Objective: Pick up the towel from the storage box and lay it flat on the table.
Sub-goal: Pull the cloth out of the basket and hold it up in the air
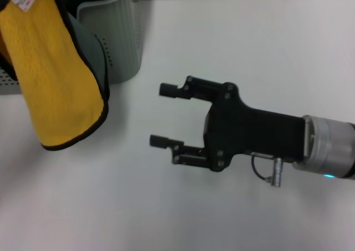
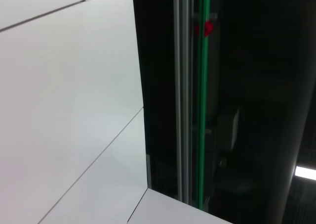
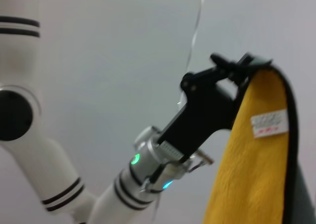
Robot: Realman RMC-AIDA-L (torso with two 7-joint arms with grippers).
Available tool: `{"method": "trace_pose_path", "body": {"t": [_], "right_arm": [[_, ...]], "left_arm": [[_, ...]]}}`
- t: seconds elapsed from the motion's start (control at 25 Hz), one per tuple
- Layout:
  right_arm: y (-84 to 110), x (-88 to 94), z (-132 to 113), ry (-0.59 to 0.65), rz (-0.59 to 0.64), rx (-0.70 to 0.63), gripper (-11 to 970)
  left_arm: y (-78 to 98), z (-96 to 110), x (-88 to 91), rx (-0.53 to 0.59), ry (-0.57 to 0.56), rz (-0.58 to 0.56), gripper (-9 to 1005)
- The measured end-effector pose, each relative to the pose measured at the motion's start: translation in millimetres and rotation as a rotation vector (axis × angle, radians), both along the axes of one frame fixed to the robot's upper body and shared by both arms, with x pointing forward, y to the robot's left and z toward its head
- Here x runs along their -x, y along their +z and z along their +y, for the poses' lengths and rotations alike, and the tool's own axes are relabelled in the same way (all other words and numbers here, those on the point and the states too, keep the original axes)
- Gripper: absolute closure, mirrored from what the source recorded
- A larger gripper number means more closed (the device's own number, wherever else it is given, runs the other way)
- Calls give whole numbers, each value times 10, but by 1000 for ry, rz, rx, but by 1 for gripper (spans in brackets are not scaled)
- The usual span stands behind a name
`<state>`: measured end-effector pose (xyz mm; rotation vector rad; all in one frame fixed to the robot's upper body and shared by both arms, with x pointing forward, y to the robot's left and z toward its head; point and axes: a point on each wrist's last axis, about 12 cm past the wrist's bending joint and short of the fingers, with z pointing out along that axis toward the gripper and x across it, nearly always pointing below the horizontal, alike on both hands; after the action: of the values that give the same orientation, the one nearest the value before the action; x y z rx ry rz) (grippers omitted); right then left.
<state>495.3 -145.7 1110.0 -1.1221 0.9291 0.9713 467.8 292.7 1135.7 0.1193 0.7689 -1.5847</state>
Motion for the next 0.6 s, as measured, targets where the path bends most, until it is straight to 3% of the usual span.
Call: {"method": "trace_pose_path", "body": {"t": [0.28,0.6], "right_arm": [[-27,-31,-65,-48,16,-13,302],[-70,-50,78,0,41,24,309]], "left_arm": [[22,-64,-59,-7,-25,-8,977],[77,-262,-177,-32,-124,-20,976]]}}
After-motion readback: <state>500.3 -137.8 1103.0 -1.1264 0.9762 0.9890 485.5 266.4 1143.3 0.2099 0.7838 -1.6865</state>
